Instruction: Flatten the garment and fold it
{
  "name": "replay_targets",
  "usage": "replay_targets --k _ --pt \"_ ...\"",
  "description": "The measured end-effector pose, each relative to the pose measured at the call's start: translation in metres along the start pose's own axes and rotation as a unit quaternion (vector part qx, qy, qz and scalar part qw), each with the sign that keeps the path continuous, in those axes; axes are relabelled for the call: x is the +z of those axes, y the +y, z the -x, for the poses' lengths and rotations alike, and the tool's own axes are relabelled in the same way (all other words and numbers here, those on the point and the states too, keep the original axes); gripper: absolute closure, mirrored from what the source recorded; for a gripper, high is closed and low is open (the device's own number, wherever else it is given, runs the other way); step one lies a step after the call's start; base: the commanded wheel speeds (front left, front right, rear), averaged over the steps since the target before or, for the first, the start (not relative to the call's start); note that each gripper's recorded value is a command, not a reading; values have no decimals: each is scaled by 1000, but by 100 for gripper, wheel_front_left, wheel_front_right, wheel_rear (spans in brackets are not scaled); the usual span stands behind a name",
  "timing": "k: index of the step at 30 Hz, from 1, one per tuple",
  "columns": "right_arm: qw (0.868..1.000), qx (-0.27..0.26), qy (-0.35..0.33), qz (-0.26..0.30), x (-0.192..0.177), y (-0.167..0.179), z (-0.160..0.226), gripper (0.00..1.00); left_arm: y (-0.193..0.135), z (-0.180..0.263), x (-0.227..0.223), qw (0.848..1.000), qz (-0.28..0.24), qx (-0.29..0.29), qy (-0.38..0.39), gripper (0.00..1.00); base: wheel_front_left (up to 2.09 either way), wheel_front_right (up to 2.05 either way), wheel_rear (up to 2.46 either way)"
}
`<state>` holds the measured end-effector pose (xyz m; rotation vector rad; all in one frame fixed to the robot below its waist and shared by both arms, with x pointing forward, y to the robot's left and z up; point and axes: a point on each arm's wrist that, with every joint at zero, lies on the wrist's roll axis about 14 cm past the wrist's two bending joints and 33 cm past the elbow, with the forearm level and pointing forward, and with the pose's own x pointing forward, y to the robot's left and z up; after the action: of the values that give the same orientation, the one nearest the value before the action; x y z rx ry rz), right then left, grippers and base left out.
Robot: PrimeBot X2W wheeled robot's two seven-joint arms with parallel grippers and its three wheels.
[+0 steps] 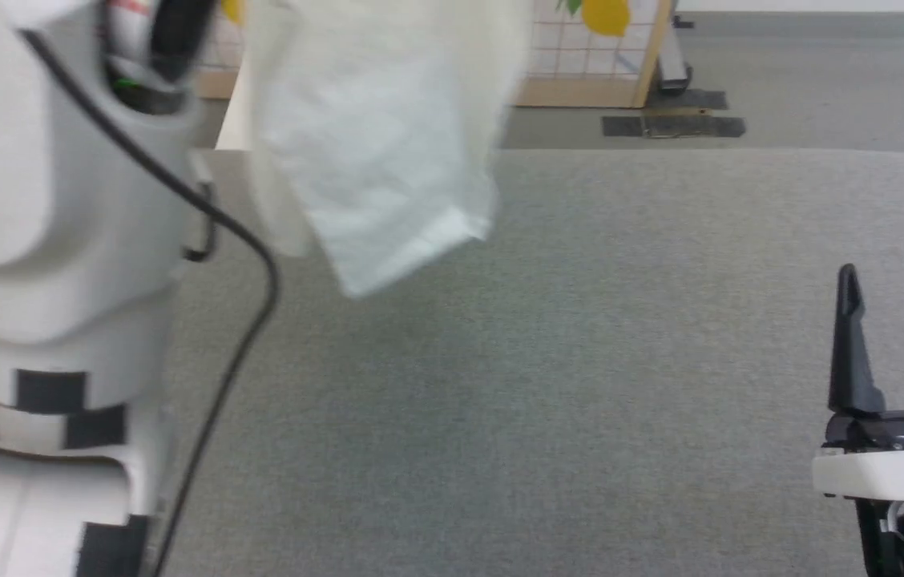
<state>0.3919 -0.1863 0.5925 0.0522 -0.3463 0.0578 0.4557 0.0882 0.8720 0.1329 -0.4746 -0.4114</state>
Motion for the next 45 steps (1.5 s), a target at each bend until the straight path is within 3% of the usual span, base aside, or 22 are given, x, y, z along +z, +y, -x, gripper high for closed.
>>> replay_targets --k 6,15,20,24,26,27,30,36,39,45 --pt "998 -53 -15 24 17 -37 15 0 -81 -11 -16 994 64 -93 7 100 0 0 0" --pt "996 -85 -2 39 11 -59 24 0 -168 24 -154 966 150 -157 138 100 0 0 0" --pt "995 -88 9 37 1 -62 20 0 -207 81 -266 929 173 -168 282 100 0 0 0" --pt "995 -92 22 37 -10 -65 17 0 -221 120 -325 899 185 -162 362 100 0 0 0" --pt "995 -92 28 37 -15 -66 16 0 -223 128 -340 895 189 -154 374 0 0 0 0" --pt "995 -92 33 37 -19 -66 16 0 -223 130 -346 893 191 -151 378 0 0 0 0" --pt "995 -90 39 35 -25 -64 14 0 -218 127 -349 899 203 -135 363 0 0 0 0" --pt "996 -81 28 30 -19 -58 12 0 -192 96 -306 933 228 -91 264 0 0 0 0" --pt "996 -79 20 28 -12 -56 13 0 -162 93 -283 949 224 -48 215 0 0 0 0" --pt "997 -72 17 26 -4 -50 21 0 -75 139 -249 968 186 114 123 0 0 0 0"
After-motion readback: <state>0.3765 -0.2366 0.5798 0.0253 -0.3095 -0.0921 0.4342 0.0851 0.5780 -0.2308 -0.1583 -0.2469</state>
